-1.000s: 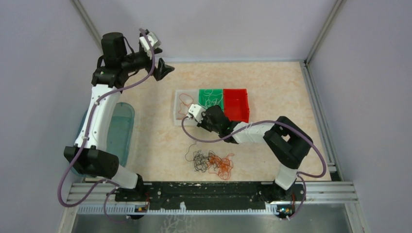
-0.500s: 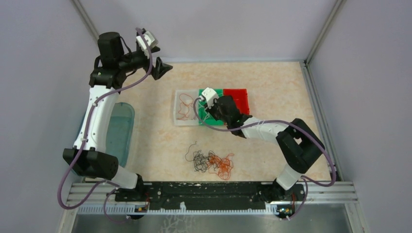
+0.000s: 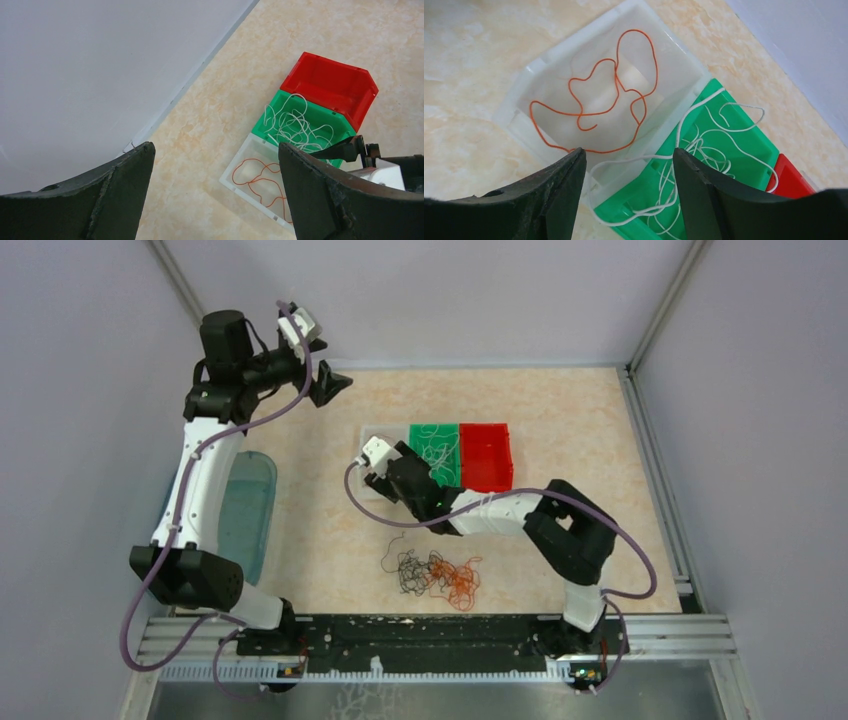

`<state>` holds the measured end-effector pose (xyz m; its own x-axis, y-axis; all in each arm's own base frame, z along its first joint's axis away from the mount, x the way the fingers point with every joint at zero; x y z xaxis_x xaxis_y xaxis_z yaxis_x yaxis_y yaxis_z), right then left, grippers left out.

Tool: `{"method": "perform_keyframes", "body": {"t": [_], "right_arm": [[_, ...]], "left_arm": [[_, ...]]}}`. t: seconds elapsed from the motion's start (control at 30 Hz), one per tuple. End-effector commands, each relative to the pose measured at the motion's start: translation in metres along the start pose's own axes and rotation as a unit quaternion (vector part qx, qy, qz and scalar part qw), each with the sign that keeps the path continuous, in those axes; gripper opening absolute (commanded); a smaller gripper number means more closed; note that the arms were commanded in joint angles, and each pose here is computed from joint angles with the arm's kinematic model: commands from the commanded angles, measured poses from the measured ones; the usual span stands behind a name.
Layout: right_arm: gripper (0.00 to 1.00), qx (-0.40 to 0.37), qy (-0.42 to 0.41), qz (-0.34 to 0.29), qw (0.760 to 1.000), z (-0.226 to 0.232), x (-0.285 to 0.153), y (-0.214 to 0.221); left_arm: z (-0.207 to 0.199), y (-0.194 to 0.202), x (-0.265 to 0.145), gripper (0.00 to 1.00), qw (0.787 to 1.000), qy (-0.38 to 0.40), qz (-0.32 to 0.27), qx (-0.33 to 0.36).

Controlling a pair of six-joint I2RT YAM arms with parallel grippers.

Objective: Untangle the cables
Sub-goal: Place the cable in the bin.

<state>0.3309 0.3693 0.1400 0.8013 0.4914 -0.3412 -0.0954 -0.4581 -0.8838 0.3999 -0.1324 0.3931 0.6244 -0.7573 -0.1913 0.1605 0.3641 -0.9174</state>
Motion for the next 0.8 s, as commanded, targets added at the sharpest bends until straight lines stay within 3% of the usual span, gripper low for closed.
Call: {"method": "perform_keyframes", "body": {"t": [0.0, 0.47, 0.63, 0.77], "right_arm": [[0.66, -0.019, 0.081, 0.009, 0.997, -0.01, 0.011, -0.003], [0.64, -0.121, 0.153, 0.037, 0.98, -0.004, 0.024, 0.007], [0.56, -0.092, 0.16, 0.016, 0.983, -0.014, 0.012, -0.001], [0.42, -0.053, 0.161, -0.002, 0.986, -0.027, 0.001, -0.008]], "left_arm": [[0.001, -0.017, -0.013, 0.98, 0.999, -0.006, -0.025, 0.02], [0.003, -0.009, -0.02, 0.98, 0.999, -0.007, -0.028, 0.015], [0.006, -0.008, -0.023, 0.98, 0.999, -0.01, -0.029, 0.013], [0.005, -0.008, -0.024, 0.97, 0.999, -0.01, -0.031, 0.01]]}}
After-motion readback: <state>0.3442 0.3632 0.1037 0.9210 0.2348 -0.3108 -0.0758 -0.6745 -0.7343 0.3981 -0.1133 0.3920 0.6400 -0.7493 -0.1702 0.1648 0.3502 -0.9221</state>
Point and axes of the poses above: each gripper's point midway between its finger pads, its own x axis out along the fingers, its own z axis along the line the jaws close on, y = z × x, the point moved 2 cm from there along -x, back along the fingers, and after that the axes turned 5 degrees about x, right-handed, at the moved point
